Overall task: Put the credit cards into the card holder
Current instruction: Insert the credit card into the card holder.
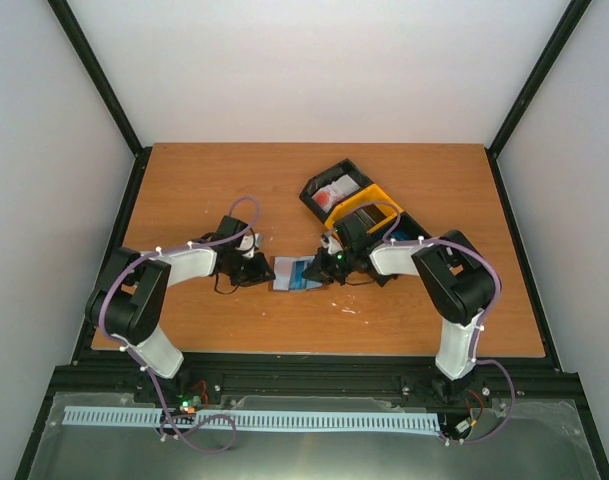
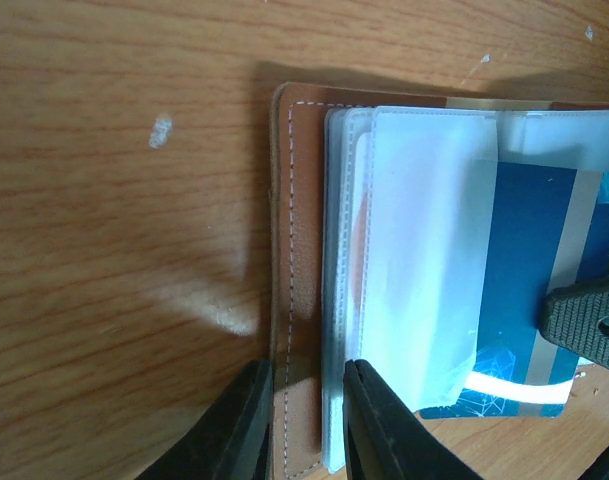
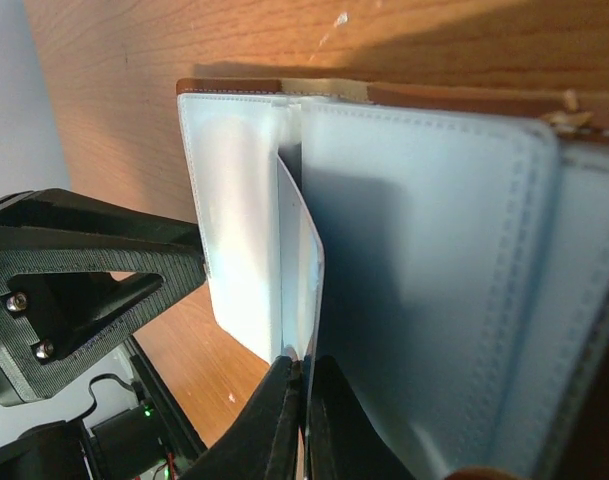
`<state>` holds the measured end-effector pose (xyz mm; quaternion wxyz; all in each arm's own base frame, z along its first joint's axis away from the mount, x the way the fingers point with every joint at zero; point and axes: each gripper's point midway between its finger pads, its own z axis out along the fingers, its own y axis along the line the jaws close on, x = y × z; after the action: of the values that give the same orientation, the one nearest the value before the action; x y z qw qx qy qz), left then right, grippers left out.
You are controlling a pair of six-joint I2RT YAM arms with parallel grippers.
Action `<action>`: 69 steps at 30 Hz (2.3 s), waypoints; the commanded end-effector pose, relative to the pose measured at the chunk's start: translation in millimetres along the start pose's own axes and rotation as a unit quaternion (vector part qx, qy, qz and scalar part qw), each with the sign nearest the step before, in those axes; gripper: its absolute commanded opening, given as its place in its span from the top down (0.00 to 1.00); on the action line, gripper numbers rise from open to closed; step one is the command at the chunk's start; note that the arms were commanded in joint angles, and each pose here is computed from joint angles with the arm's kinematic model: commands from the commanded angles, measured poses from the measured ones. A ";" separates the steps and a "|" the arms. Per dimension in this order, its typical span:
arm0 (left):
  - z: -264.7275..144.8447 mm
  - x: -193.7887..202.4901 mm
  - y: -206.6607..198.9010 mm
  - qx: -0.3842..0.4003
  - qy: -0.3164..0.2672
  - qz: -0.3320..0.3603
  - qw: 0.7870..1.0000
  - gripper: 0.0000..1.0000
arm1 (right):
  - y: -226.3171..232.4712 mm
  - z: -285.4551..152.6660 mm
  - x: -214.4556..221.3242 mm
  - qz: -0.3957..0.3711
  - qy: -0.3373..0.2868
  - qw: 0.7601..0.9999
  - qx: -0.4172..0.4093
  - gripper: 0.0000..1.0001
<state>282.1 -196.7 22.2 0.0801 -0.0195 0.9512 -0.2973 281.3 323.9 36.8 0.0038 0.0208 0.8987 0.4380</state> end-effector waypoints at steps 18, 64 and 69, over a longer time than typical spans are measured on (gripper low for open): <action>2.5 -0.9 3.3 -0.017 0.005 -0.002 1.000 0.78 | 3.1 20.0 -21.6 -0.035 0.023 0.999 0.020 0.96; 0.1 -10.5 2.8 -0.026 -0.010 0.000 1.000 0.75 | 25.2 34.3 -34.7 -0.113 0.018 0.990 0.081 0.78; 1.9 -9.2 3.2 -0.025 -0.006 0.000 1.000 0.75 | 31.3 39.1 -35.2 -0.119 0.024 0.991 0.064 0.77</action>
<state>290.4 -190.6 22.9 0.0938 -0.0312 0.9570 -0.2727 319.8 355.8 33.9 0.0368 -0.0804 0.9321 0.3512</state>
